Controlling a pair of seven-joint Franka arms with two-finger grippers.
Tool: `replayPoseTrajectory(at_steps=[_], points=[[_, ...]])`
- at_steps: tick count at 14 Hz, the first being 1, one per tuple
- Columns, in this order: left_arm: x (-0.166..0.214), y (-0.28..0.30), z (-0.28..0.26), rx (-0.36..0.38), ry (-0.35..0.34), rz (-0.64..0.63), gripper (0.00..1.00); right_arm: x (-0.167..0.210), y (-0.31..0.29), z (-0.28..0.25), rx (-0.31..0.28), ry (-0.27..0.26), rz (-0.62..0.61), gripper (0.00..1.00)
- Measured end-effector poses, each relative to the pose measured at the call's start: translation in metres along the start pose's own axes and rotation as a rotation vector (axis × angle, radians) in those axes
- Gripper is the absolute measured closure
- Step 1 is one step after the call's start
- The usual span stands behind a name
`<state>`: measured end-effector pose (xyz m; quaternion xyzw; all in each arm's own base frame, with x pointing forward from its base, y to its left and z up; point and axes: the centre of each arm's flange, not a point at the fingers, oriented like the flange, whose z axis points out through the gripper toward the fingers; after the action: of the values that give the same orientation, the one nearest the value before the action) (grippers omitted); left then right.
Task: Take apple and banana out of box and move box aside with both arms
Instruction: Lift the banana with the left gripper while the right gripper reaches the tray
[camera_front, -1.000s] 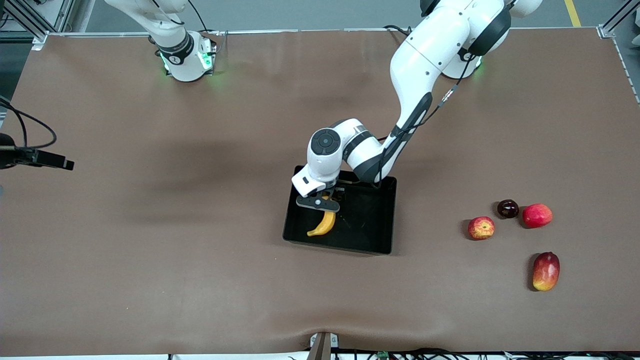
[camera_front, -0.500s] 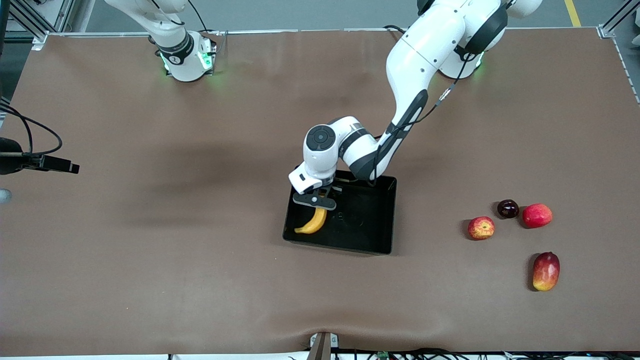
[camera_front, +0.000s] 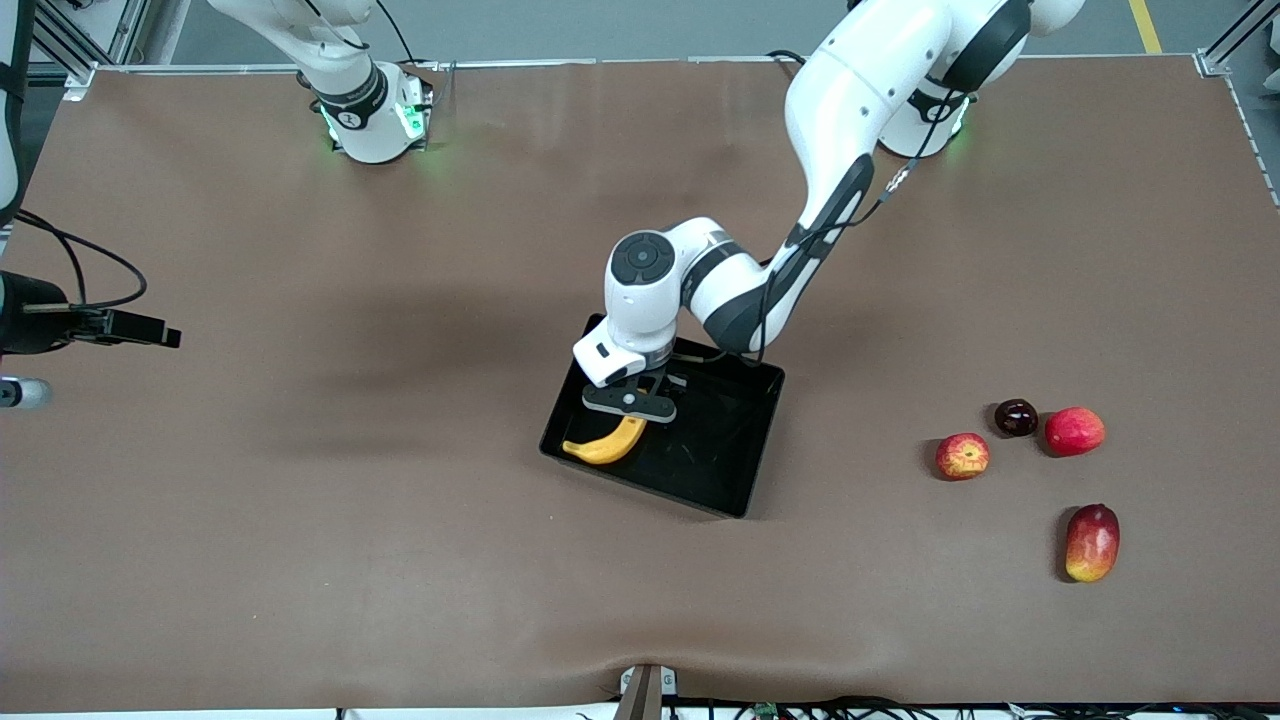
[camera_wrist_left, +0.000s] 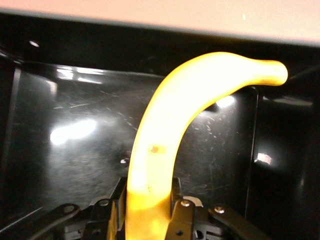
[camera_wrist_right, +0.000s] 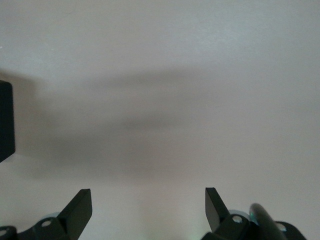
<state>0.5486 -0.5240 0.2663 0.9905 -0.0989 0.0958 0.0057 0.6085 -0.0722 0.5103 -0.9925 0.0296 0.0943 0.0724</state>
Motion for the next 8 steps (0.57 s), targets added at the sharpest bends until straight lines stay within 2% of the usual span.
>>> replayPoseTrajectory(at_steps=[4, 8], points=[[0.019, -0.024, -0.054, 0.036, 0.011, -0.035, 0.63, 0.006, -0.068, 0.007, -0.020, 0.005, -0.114, 0.00], [0.062, -0.110, -0.104, 0.083, 0.019, -0.131, 0.63, 0.011, -0.135, 0.027, -0.039, 0.009, -0.073, 0.00]])
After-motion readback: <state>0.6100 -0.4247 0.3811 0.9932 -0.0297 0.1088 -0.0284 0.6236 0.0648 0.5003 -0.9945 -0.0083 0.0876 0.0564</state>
